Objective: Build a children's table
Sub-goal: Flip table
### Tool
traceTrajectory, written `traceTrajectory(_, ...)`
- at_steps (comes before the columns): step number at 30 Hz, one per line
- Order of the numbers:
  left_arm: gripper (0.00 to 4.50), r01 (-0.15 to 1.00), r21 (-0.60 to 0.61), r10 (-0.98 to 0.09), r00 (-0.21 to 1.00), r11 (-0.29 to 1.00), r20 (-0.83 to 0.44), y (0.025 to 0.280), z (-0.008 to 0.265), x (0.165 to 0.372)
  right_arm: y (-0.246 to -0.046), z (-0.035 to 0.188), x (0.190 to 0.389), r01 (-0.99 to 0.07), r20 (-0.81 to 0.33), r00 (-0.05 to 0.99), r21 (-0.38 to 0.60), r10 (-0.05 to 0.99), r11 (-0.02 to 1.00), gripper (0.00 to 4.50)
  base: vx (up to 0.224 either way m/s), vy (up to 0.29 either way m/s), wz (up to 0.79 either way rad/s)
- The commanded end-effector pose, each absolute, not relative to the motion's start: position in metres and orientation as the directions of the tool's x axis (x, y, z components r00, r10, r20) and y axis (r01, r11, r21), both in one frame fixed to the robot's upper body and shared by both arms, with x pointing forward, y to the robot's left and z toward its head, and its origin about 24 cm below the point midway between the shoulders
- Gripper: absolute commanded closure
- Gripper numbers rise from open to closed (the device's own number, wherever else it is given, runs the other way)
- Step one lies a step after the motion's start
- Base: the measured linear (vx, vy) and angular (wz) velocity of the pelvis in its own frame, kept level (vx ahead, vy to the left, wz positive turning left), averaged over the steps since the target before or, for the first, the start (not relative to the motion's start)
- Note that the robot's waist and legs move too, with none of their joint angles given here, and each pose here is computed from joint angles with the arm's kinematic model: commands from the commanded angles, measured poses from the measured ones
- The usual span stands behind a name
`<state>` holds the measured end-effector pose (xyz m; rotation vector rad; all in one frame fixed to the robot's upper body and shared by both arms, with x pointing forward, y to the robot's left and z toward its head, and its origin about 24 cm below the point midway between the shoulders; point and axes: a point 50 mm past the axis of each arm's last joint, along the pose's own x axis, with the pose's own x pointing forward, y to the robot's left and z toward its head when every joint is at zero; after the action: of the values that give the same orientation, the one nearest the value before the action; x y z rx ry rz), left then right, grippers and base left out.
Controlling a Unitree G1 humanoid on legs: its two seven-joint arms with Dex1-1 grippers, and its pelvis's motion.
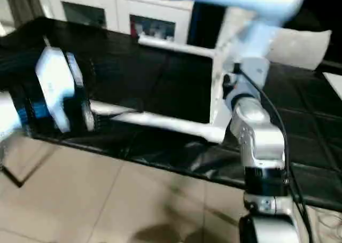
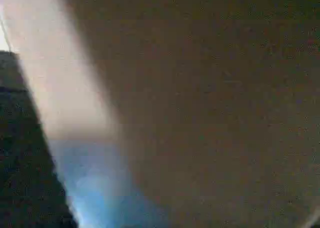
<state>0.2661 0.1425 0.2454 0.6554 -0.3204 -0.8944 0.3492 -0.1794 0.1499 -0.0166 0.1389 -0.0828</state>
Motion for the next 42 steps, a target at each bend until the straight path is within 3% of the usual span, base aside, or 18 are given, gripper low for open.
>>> traceTrajectory(1,0.0,0.466,0.779,-0.786,0.615,0.419,0.055,0.139,0.265,0.268,-0.171,0.144,0.353,0.015,-0.202,0.979,-0.031,-0.021,0.999,1.87,0.0,0.0,0.0)
traceTrajectory(4,0.0,0.351,0.845,-0.775,0.622,0.405,0.113,0.137,0.279,0.27,-0.168,0.142,0.354,0.013,-0.214,0.977,-0.047,-0.022,0.999,1.84,0.0,0.0,0.0)
traceTrajectory(6,0.0,0.246,0.878,-0.763,0.619,0.411,0.184,0.135,0.291,0.271,-0.168,0.139,0.354,0.01,-0.219,0.975,-0.073,-0.026,0.997,1.46,0.0,0.0,0.0)
traceTrajectory(9,0.0,0.129,0.9,-0.717,0.656,0.416,0.237,0.137,0.299,0.28,-0.171,0.132,0.353,0.031,-0.21,0.976,-0.14,-0.06,0.99,1.43,0.0,0.0,0.0)
traceTrajectory(18,0.0,-0.057,0.919,-0.571,0.768,0.391,0.291,0.157,0.293,0.321,-0.177,0.12,0.356,0.094,-0.119,0.988,-0.066,-0.101,0.993,1.43,0.0,0.0,0.0)
traceTrajectory(22,0.0,-0.093,0.923,-0.539,0.789,0.373,0.297,0.161,0.291,0.333,-0.176,0.121,0.358,0.101,-0.07,0.992,-0.034,-0.103,0.994,1.59,0.0,0.0,0.0)
traceTrajectory(29,0.0,-0.166,0.918,-0.517,0.784,0.36,0.344,0.159,0.298,0.352,-0.169,0.118,0.361,0.075,-0.036,0.996,-0.028,-0.076,0.997,2.38,0.0,0.0,0.0)
traceTrajectory(35,0.0,-0.191,0.913,-0.523,0.77,0.36,0.367,0.152,0.309,0.359,-0.164,0.116,0.362,0.06,-0.026,0.998,-0.028,-0.061,0.998,2.54,0.0,0.0,0.0)
traceTrajectory(42,0.7,-0.132,0.918,-0.55,0.765,0.373,0.334,0.143,0.303,0.367,-0.161,0.116,0.363,0.056,-0.018,0.998,-0.058,-0.057,0.997,2.57,0.0,0.0,0.0)
